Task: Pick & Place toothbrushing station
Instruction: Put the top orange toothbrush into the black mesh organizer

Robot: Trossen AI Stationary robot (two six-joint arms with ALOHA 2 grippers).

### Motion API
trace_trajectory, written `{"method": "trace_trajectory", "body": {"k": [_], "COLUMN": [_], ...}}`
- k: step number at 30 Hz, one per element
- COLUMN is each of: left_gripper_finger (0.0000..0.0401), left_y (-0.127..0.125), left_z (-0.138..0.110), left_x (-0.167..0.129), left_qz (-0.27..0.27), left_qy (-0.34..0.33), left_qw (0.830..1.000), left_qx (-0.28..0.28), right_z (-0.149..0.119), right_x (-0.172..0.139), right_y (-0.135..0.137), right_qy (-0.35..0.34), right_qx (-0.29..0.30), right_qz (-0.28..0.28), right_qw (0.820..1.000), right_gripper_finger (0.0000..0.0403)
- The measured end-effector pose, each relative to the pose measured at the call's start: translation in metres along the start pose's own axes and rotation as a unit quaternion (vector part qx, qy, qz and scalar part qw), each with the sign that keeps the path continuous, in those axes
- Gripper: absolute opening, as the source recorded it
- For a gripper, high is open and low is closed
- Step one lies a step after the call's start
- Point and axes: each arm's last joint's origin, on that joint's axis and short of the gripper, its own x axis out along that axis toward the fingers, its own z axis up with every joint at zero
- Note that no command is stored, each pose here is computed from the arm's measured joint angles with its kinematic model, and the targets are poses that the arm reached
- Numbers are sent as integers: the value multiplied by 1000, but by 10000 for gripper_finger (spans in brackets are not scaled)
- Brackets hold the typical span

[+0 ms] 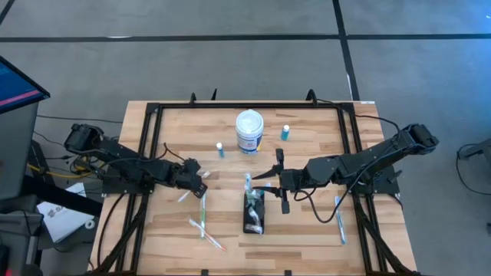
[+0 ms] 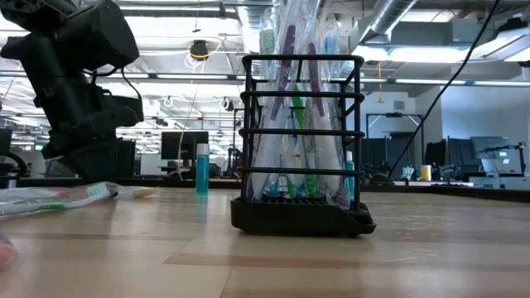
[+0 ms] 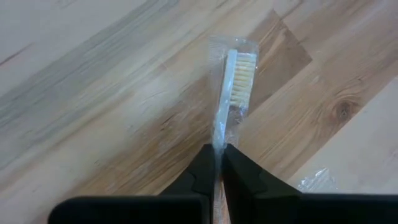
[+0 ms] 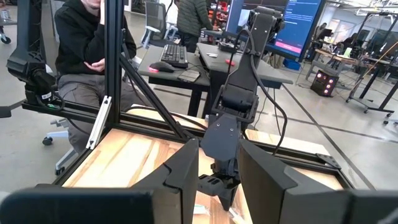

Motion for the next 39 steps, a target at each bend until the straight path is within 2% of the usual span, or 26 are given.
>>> {"method": "trace_trajectory", "body": {"k": [10,14,18,26,31,39], "left_gripper_finger": [5,6,6,6,6,6], "left_y": [-2,-5,-15,-35,-46,-56], "left_z": [11,16,22,30,35,43], "left_x": [-19,-29,-40,-62,-76,-98], "left_qz": [-40,-75,-132,-238,-291,-348], "left_qy": [-65,-100,-142,-231,-290,-381], "left_qw": [997,992,981,941,907,849], "left_qx": [11,16,30,71,92,113], "right_z": [-1,-1,-2,-2,-2,-1], "right_x": [0,0,0,0,0,0], "right_y": [0,0,0,0,0,0], "right_qy": [4,7,9,9,8,7], "right_qx": [-1,-2,-2,-2,-2,-2], "right_qz": [1,1,1,1,1,1], "right_qw": [1000,1000,1000,1000,1000,1000], "right_gripper_finger": [102,102,102,102,102,102]}}
